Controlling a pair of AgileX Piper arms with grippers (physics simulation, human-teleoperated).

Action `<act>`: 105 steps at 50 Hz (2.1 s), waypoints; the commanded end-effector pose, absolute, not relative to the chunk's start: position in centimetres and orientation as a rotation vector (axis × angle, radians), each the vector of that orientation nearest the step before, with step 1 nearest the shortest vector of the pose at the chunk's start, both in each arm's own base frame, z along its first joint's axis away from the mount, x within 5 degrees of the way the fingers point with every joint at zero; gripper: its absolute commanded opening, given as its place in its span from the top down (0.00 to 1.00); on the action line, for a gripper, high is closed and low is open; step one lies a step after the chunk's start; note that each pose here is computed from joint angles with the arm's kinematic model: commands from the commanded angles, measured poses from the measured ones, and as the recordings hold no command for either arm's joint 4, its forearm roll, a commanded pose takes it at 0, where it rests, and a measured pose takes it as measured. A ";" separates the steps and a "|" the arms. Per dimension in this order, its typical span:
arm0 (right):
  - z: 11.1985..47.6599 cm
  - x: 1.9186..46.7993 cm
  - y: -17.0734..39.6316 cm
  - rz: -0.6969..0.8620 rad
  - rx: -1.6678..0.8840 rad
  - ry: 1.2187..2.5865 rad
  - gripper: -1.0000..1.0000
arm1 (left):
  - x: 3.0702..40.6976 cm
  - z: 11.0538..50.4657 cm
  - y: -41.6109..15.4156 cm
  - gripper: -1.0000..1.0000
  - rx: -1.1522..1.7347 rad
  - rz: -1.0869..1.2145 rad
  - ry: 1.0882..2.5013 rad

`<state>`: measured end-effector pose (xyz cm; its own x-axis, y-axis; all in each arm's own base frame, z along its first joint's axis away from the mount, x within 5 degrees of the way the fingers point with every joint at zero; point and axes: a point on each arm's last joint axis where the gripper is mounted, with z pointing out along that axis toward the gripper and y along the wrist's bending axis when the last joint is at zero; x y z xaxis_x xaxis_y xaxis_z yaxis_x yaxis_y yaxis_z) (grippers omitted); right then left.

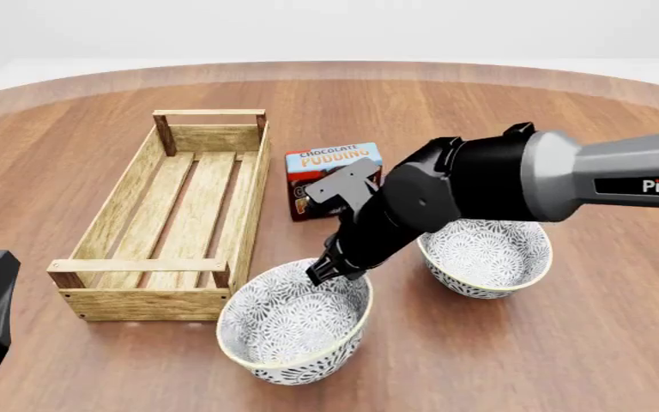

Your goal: Stack the left bowl on the right bowl and place them in the tray.

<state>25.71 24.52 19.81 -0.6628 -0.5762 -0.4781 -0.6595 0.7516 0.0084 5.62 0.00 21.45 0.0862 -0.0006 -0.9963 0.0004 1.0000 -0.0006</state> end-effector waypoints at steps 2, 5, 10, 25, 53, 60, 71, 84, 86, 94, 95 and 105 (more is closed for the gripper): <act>21.4 24.9 23.1 0.259 -0.934 2.497 1.00 | 5.6 21.5 0.0 0.00 0.000 -0.001 1.485; 22.5 24.9 22.4 0.255 -0.926 2.486 1.00 | 5.6 21.5 0.0 0.00 0.000 -0.001 1.484; 23.8 24.9 21.2 0.248 -0.908 2.469 1.00 | 5.6 21.5 0.0 0.00 0.000 -0.001 1.484; 29.0 24.3 17.2 0.250 -0.781 2.384 1.00 | 5.6 21.5 0.0 0.00 0.000 -0.001 1.484; 38.3 22.3 12.3 0.375 -0.370 2.199 1.00 | 5.6 21.5 0.0 0.00 0.000 -0.001 1.484; 38.5 21.9 11.1 0.388 -0.278 2.185 1.00 | 5.6 21.4 0.0 0.00 0.000 -0.001 1.485; 37.3 22.1 9.5 0.383 -0.153 2.197 1.00 | 5.6 21.5 0.0 0.00 0.000 0.000 1.485; 37.3 22.2 9.2 0.371 -0.149 2.194 1.00 | 5.6 21.5 0.0 0.00 0.000 0.000 1.485; 37.3 22.2 9.2 0.371 -0.149 2.194 1.00 | 5.6 21.5 0.0 0.00 0.000 0.000 1.485; 36.9 22.3 8.4 0.409 -0.012 2.183 1.00 | 5.6 21.4 0.0 0.00 0.000 0.000 1.485; 36.9 22.3 8.3 0.416 0.010 2.183 1.00 | 5.6 21.4 0.0 0.00 0.000 -0.001 1.485; 36.7 21.1 6.2 0.411 0.140 2.154 1.00 | 5.6 21.5 0.0 0.00 0.000 0.000 1.484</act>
<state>21.84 7.65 36.76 -0.6044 0.1600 -0.7805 -0.1249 0.9485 0.2911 5.62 0.00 21.45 0.0861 -0.0004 -0.9963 0.0002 1.0000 -0.0004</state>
